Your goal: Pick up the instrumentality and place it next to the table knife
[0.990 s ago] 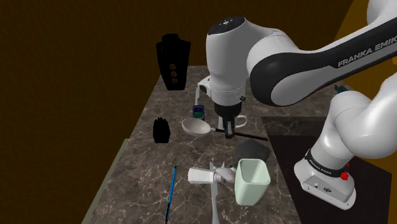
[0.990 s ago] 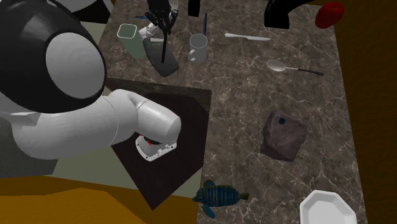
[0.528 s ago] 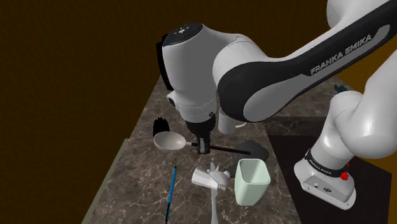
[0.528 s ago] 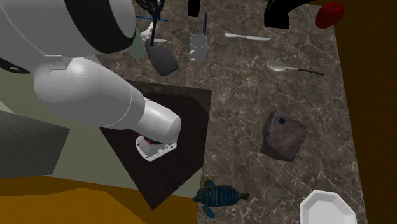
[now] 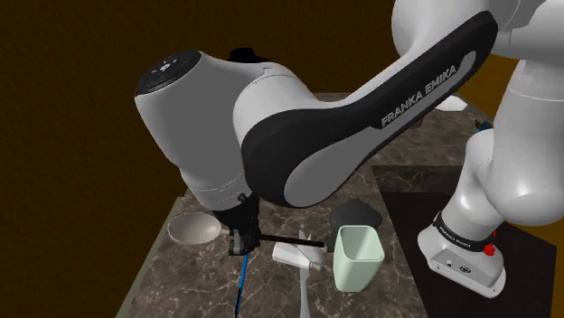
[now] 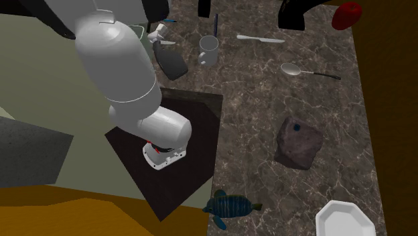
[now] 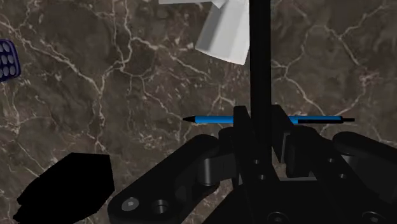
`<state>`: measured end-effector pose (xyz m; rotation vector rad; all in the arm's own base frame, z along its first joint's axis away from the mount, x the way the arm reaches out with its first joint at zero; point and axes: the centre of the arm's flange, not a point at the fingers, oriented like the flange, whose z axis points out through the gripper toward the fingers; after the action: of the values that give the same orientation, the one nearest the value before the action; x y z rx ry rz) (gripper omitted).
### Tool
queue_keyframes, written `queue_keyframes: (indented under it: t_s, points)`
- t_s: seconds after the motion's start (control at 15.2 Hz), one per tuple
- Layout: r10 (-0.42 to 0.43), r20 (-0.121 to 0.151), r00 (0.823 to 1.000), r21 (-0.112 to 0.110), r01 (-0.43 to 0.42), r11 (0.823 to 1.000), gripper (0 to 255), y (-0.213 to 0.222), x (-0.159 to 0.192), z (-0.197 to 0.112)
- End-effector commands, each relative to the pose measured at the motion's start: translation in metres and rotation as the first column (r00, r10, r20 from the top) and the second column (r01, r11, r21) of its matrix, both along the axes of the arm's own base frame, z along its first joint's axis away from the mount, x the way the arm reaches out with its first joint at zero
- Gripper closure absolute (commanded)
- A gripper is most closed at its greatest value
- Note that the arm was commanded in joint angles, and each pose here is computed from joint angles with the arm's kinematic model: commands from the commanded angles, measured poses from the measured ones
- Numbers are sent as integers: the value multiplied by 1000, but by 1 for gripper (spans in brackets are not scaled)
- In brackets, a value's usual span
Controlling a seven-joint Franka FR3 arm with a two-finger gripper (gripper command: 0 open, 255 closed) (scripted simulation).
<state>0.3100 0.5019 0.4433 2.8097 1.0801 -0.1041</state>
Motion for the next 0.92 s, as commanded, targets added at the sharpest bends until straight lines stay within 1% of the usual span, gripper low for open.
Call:
queue_keyframes:
  t_s: [0.0, 0.59, 0.66, 0.86]
  points:
    - [-3, 0, 1000, 0, 3, 1000, 255, 28, 3, 2]
    - [-3, 0, 1000, 0, 3, 1000, 255, 146, 16, 2]
    - [-3, 0, 1000, 0, 3, 1000, 255, 149, 16, 2]
    - [-3, 0, 1000, 0, 3, 1000, 255, 149, 16, -13]
